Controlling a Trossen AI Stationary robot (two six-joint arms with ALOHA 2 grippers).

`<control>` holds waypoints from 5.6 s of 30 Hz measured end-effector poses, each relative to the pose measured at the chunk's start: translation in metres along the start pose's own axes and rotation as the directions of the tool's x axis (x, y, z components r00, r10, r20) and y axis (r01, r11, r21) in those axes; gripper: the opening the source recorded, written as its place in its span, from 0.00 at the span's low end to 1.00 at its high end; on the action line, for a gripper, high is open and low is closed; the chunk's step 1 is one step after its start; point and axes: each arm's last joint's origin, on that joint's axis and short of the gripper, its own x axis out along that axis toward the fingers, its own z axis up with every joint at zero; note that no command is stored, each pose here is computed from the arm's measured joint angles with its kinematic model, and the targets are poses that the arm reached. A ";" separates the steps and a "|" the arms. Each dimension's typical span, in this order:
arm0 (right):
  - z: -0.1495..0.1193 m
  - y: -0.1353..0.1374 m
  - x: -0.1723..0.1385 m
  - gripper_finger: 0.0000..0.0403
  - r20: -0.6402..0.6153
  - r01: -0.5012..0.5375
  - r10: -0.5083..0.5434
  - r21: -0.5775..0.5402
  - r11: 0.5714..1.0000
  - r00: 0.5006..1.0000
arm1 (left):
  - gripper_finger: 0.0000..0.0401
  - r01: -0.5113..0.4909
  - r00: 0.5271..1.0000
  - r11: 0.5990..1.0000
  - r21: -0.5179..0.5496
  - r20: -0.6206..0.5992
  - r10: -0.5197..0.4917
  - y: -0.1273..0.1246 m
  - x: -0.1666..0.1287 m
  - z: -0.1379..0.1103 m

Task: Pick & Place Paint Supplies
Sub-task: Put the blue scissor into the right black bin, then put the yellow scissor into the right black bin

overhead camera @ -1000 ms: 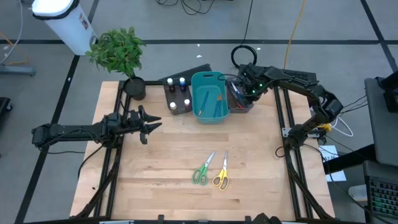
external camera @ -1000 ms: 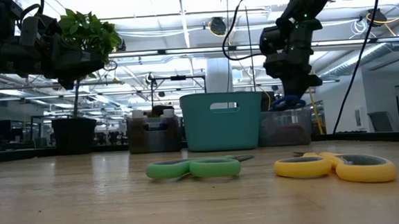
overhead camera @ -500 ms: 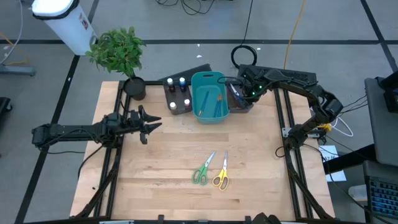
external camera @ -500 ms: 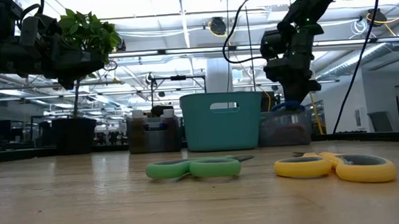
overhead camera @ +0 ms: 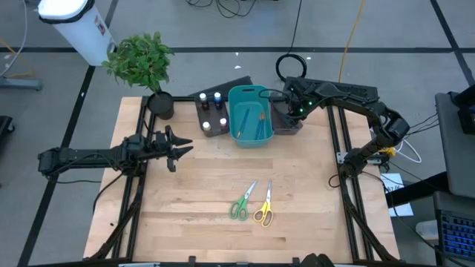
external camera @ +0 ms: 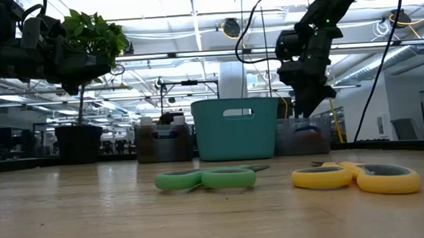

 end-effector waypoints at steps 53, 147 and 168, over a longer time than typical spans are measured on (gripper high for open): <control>-0.248 0.306 0.022 0.53 -0.004 -0.289 0.720 -0.917 0.274 0.694 | 0.33 0.000 1.000 1.000 0.000 0.000 0.000 0.000 0.000 0.000; -0.266 0.284 0.048 0.28 0.019 -0.174 0.277 -0.736 0.655 0.961 | 0.33 0.000 1.000 1.000 0.000 0.000 0.000 0.000 0.000 0.000; -0.266 0.284 0.048 0.28 0.019 -0.174 0.277 -0.735 0.655 0.961 | 0.33 0.000 1.000 1.000 0.001 0.000 0.000 0.000 0.000 0.000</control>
